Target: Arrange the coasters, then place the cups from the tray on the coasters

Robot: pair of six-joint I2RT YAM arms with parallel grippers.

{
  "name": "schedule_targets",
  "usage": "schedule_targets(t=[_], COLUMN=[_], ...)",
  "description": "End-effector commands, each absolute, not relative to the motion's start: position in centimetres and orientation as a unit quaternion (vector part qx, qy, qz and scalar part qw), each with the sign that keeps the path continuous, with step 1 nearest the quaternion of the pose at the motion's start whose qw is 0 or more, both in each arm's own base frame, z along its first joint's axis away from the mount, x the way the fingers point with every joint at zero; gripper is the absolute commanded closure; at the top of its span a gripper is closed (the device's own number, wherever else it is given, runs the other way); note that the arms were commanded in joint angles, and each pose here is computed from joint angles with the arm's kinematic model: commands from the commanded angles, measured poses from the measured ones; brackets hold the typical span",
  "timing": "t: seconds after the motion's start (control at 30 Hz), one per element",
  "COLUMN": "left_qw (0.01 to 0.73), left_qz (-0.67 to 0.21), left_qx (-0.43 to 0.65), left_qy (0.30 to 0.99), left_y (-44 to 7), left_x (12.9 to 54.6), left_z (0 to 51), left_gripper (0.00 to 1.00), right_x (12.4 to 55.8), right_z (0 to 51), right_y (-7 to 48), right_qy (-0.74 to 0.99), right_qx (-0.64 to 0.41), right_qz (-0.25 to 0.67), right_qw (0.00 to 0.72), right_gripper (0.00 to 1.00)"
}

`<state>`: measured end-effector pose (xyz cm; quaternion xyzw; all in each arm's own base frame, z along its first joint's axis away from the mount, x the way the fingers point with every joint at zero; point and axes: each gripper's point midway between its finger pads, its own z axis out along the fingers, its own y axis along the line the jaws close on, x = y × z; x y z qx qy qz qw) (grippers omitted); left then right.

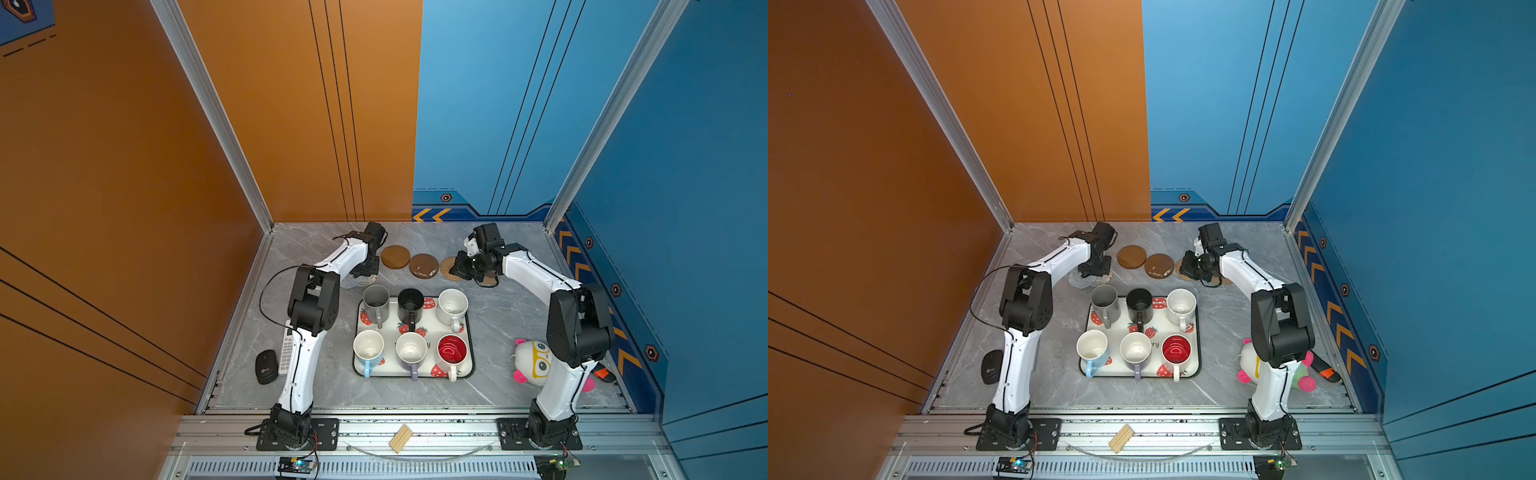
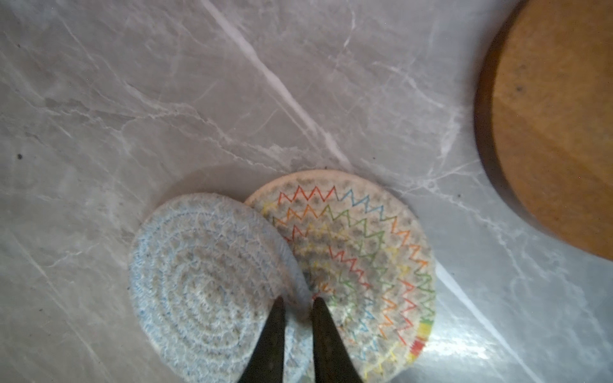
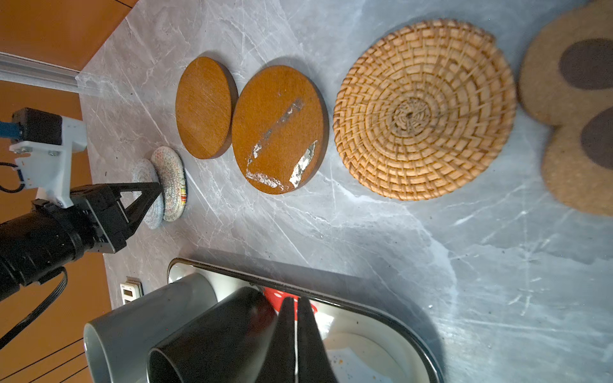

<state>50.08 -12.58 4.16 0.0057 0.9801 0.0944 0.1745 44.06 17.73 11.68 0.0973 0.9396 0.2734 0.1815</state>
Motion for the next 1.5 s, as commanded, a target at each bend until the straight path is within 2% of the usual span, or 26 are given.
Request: schedule_targets(t=[0.0, 0.17, 0.4, 1.03, 1.47], left_qw=[0.170, 0.170, 0.174, 0.222, 0.192], left_qz=[0.118, 0.125, 0.126, 0.153, 0.175], left_qx=[0.013, 0.016, 0.014, 0.004, -0.013], left_qy=[0.978, 0.977, 0.977, 0.963, 0.965], left_y=[-11.9, -11.5, -11.4, -9.6, -6.7], left_x=[49.6, 49.5, 49.4, 49.1, 47.5], left_z=[4.6, 4.7, 5.1, 10.4, 8.8], left_gripper=[0.85, 0.89, 1.00, 1.00, 1.00], right_x=[43.8, 44.0, 44.7, 44.9, 45.2], right_z=[12.0, 12.2, 13.0, 13.5, 14.0], right_y=[17.4, 17.6, 19.3, 22.3, 24.1], right_qy=[0.939, 0.937, 0.933, 0.931, 0.924], right_qx=[0.102, 0.102, 0.090, 0.063, 0.048], right_qz=[0.269, 0.273, 0.290, 0.305, 0.329], right_qw=[0.187, 0.191, 0.195, 0.192, 0.191], right_gripper=[1.00, 1.00, 1.00, 1.00, 0.98])
